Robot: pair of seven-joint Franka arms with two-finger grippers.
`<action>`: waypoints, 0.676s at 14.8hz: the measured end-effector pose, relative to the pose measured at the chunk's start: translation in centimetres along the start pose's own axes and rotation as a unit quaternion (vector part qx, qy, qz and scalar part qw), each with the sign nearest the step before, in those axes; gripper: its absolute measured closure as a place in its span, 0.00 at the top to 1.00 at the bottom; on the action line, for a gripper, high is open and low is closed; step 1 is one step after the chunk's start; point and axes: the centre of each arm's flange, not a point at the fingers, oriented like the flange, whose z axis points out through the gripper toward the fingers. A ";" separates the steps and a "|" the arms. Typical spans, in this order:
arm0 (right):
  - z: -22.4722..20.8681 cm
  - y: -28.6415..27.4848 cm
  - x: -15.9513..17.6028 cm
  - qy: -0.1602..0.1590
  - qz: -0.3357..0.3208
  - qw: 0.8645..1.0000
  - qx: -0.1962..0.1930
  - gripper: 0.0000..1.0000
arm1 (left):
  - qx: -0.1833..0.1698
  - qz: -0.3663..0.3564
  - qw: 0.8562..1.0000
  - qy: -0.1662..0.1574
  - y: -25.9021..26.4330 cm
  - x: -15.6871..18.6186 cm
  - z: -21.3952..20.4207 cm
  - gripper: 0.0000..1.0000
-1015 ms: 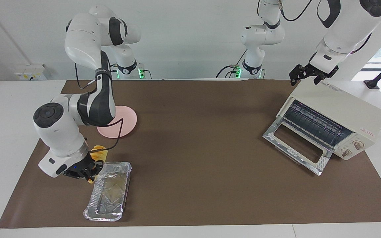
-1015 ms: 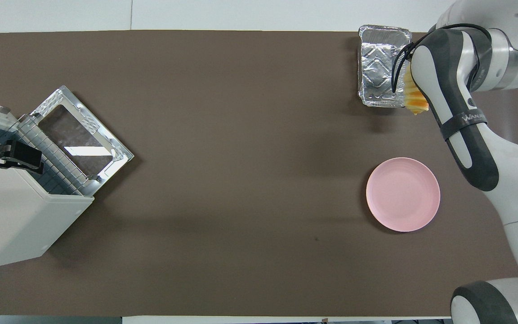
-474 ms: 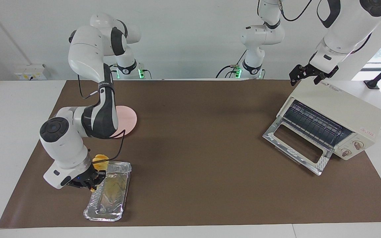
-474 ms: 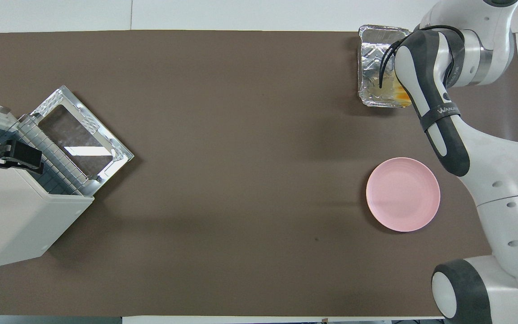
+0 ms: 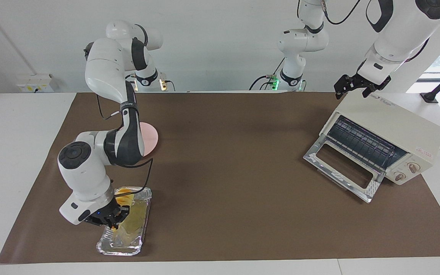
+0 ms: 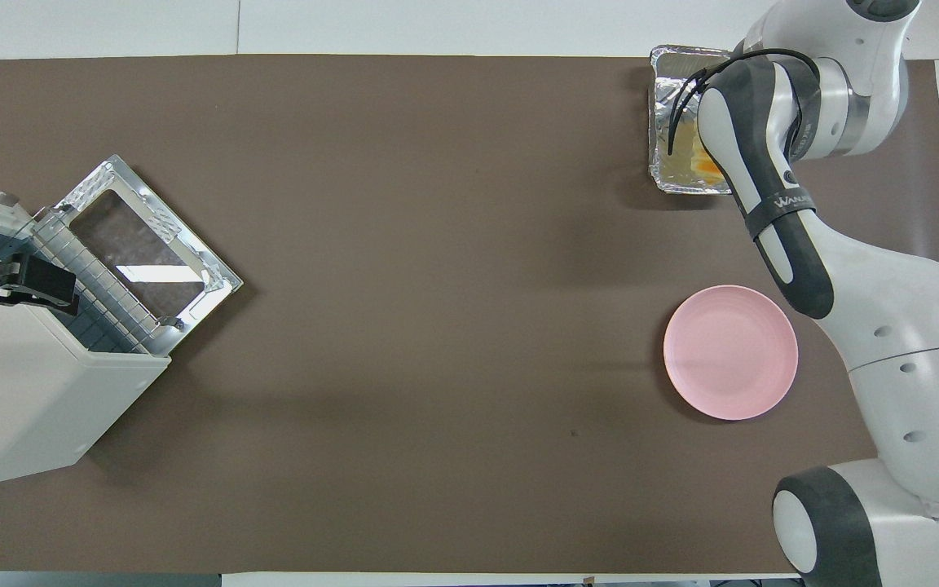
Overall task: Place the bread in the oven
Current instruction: 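Lower the bread into the foil tray and open the right gripper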
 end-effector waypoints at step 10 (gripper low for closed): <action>-0.4 -1.4 0.9 0.037 0.004 0.999 0.011 0.10 | 0.000 0.000 1.000 0.000 0.0 0.0 0.0 1.00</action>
